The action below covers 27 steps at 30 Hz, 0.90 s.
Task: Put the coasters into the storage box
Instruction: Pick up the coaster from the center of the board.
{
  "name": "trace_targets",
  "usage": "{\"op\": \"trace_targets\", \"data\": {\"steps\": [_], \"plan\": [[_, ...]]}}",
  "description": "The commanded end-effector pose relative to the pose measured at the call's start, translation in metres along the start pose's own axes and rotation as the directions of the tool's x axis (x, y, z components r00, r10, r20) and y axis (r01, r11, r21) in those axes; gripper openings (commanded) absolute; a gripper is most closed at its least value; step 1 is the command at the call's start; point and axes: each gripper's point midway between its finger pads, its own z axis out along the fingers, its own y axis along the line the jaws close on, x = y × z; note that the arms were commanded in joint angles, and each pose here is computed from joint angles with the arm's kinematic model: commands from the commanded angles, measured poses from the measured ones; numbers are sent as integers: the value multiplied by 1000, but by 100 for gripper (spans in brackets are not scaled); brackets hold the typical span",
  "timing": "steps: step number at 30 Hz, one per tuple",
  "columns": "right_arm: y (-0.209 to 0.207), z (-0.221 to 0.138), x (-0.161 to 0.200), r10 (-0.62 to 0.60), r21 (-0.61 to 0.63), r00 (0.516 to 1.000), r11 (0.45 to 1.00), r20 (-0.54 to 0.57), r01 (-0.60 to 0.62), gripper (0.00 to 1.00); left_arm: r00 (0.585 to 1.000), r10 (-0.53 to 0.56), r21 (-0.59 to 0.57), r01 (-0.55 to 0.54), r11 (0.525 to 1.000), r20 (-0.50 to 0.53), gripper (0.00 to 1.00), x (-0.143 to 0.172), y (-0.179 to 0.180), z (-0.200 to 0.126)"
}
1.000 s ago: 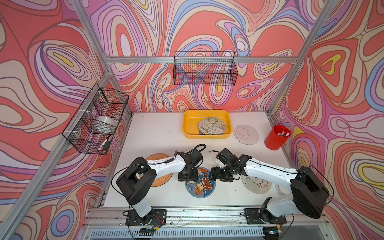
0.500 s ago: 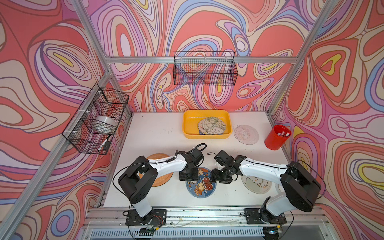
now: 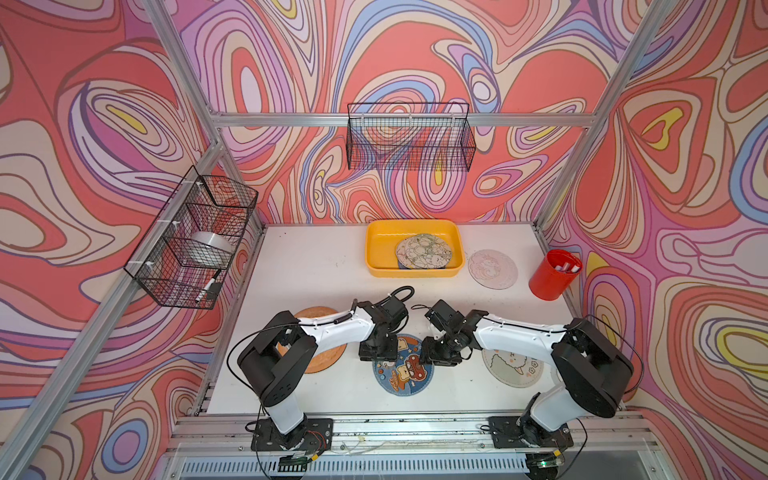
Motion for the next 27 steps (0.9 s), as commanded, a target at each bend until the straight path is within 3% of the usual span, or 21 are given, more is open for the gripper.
{"op": "trace_targets", "data": {"steps": [1,6,12,27], "plan": [[-6,12,3,-2,31,1000,1000,-19,3,49,999,15,4,-15,1000,-29,62,4,-5,7],[-5,14,3,-4,29,1000,1000,-22,4,35,999,14,3,-14,1000,-32,62,4,-5,8],[-2,13,1,-11,21,1000,1000,-17,11,1,999,15,1,-15,1000,-29,62,3,-4,6],[33,-51,-29,-96,26,989,995,112,94,0,989,-82,94,71,993,121,88,-16,6,-37]]}}
